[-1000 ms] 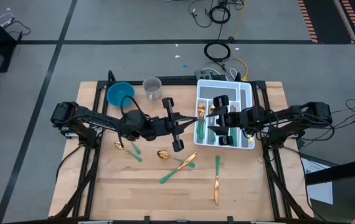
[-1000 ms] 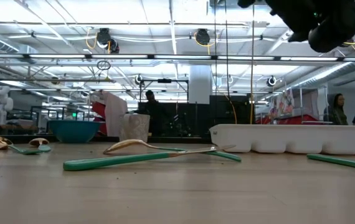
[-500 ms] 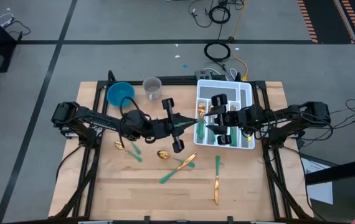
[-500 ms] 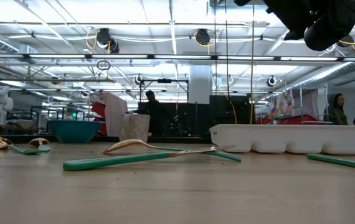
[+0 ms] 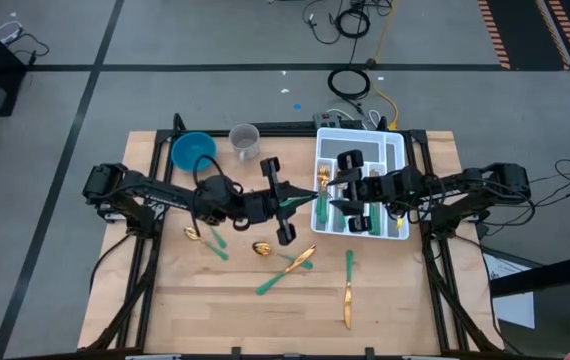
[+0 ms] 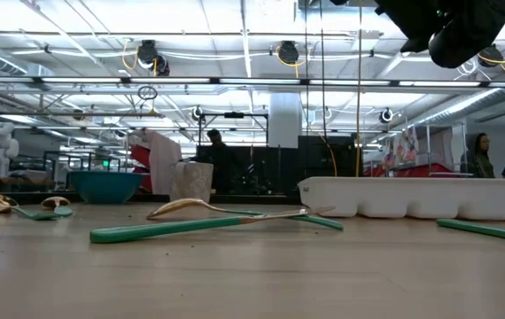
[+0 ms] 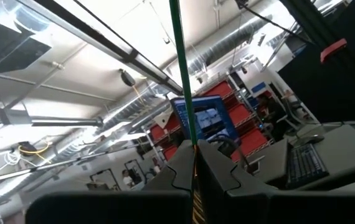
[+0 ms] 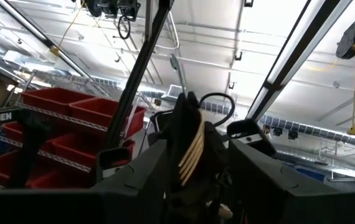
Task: Sort silverware
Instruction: Put the green fork into the white silverware organizer
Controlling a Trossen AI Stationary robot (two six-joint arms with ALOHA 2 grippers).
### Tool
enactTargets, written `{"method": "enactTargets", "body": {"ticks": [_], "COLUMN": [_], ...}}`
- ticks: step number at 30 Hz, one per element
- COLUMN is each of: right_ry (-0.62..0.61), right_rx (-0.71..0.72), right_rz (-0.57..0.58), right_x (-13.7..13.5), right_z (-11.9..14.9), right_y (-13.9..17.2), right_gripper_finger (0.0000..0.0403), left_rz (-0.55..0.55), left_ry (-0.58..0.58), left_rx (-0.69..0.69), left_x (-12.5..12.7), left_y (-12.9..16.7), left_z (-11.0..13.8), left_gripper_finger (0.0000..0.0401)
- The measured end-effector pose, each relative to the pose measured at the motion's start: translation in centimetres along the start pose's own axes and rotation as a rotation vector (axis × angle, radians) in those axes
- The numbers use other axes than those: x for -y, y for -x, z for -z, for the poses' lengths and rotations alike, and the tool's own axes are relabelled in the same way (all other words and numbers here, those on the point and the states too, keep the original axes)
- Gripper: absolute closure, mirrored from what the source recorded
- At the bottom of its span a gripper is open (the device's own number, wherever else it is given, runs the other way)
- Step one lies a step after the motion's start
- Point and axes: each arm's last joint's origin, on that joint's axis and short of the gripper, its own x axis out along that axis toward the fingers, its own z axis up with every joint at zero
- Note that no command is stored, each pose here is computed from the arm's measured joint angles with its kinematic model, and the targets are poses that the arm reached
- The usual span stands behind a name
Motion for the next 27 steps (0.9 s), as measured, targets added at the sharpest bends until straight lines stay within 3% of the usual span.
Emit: {"method": "enactTargets", "body": {"ticks": [18,27], "right_ry": [-0.033,-0.034], "right_rx": [-0.020,-0.025], "right_rz": [-0.001,0.003], "right_x": [0.0,0.0], "right_z": [0.2,0.3], "right_y": [0.0,0.0], "right_gripper_finger": [0.0239,0.0245], "left_rz": [-0.006,0.010], "left_ry": [-0.038,-0.043], "left_rx": [-0.002,0.028], "left_x": [0.3,0.2], "left_y": [-0.3,-0.3], "left_z": [2.2,2.1], "left_gripper_finger": [0.0391,0.0391]}}
